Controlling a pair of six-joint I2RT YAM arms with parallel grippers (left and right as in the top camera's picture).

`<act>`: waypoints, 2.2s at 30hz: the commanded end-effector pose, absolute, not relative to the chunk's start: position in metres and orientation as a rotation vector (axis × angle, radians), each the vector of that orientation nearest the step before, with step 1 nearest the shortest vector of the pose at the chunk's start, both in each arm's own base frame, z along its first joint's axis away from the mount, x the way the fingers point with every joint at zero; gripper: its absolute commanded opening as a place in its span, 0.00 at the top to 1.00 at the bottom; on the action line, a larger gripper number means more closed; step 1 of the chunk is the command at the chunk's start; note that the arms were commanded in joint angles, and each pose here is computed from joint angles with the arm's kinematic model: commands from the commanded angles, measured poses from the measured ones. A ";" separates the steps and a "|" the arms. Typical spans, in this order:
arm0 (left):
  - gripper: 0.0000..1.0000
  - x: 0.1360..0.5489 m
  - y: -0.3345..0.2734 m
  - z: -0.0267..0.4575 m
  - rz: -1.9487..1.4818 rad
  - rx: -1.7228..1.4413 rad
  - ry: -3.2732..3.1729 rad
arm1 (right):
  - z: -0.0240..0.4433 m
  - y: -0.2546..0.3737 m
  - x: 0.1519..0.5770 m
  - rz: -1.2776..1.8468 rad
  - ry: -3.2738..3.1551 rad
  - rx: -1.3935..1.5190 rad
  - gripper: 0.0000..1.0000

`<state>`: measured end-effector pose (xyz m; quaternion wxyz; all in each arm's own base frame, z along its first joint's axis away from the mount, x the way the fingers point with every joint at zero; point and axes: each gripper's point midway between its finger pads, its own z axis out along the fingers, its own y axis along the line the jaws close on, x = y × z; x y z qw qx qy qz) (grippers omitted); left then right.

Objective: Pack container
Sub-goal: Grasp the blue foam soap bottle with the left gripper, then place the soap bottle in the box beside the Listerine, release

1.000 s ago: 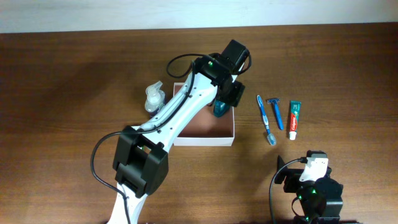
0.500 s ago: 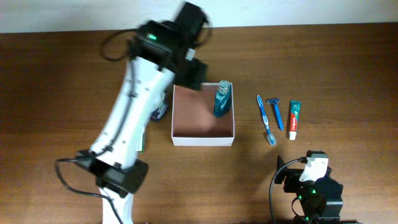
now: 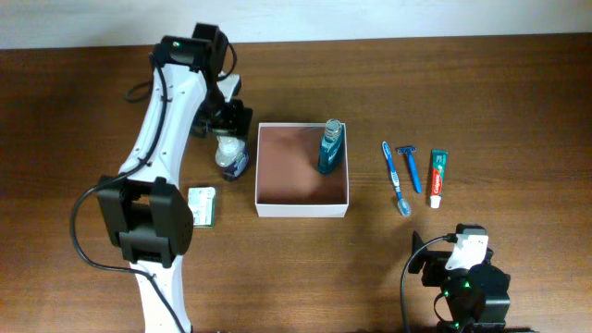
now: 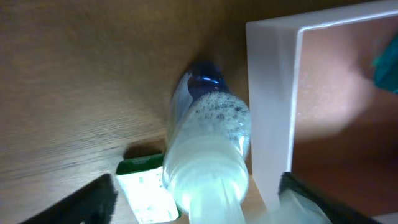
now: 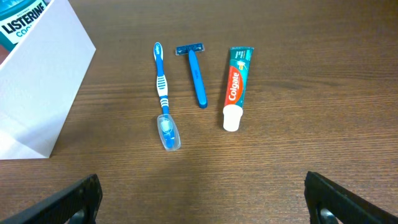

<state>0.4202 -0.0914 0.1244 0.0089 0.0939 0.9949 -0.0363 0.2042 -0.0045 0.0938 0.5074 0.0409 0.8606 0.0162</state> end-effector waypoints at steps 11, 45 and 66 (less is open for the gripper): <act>0.47 0.403 -0.092 0.095 -0.137 0.321 3.183 | 0.094 -0.008 0.204 0.015 2.070 0.107 0.01; 0.68 0.370 -0.229 0.243 -0.097 0.625 2.781 | 0.094 -0.008 0.204 0.015 2.070 0.107 0.01; 0.39 0.420 -0.240 0.138 0.091 0.633 2.882 | 0.094 -0.008 0.204 0.015 2.070 0.107 0.01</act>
